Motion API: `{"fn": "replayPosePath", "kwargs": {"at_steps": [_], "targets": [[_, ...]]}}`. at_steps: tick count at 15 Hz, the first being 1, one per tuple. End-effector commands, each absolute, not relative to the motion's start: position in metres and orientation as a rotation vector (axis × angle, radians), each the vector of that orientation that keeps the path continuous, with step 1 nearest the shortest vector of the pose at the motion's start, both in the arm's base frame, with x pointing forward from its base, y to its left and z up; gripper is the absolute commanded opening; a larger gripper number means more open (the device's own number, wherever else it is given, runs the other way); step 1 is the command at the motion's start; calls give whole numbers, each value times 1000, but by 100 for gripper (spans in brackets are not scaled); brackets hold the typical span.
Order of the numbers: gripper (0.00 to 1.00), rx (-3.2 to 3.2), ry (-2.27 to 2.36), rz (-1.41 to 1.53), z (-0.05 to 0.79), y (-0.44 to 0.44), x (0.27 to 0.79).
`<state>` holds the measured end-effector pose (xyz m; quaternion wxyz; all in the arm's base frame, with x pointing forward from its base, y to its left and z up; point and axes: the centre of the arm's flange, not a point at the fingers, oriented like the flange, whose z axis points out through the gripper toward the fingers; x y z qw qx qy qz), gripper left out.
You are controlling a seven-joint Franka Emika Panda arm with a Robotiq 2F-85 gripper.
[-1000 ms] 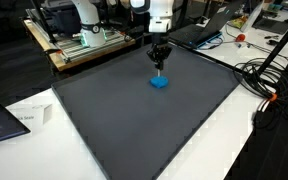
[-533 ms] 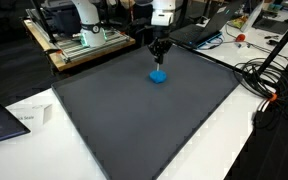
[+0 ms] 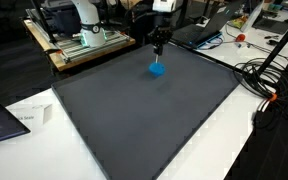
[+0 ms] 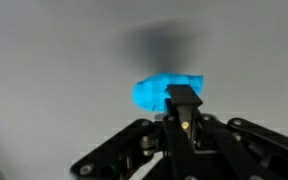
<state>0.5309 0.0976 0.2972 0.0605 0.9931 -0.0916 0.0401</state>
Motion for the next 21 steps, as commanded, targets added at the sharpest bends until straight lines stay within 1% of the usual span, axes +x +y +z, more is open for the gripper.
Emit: {"fn": "replayPosePath", "kwargs": {"at_steps": [1, 11, 21], "targets": [[3, 2983, -287, 95, 329, 100, 538], [3, 2961, -353, 26, 381, 95, 576], [3, 3046, -424, 97, 384, 73, 586]]}}
